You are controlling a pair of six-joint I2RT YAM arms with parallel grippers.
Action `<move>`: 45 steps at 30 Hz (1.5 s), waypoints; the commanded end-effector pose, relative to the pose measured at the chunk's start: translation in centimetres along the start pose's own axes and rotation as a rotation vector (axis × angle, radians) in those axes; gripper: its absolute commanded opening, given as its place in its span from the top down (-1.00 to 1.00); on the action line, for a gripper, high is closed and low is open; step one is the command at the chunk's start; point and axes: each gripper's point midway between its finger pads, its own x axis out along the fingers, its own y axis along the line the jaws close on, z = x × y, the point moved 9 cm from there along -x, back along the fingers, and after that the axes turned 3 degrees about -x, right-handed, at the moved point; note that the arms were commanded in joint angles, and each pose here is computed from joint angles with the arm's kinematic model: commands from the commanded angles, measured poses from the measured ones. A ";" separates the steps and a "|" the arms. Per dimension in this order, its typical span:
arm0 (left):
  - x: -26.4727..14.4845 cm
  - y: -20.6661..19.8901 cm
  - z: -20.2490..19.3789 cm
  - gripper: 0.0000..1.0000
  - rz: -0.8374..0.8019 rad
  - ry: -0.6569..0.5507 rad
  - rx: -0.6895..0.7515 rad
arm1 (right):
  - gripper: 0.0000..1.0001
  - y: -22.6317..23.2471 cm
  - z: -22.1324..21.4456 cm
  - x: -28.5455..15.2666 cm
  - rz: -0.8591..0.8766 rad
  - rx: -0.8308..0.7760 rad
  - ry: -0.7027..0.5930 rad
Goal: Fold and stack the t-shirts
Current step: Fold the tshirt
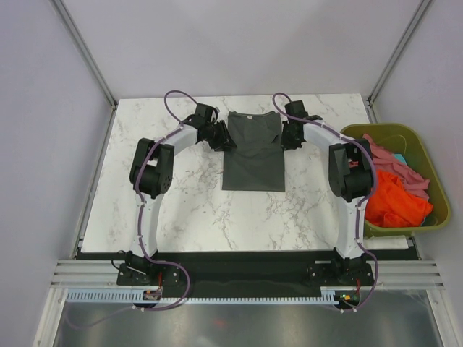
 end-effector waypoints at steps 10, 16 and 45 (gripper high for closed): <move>-12.0 -5.4 -1.5 0.02 -0.170 -0.084 0.125 | 0.52 -0.1 -1.4 -9.3 0.088 0.127 0.004; -12.4 -0.6 -7.7 0.03 -0.066 0.021 0.081 | 0.28 -1.1 -6.5 -11.3 0.221 0.058 0.050; -8.1 3.2 -13.6 0.07 -0.019 0.141 0.023 | 0.25 -2.5 -12.5 -7.1 0.240 0.062 0.105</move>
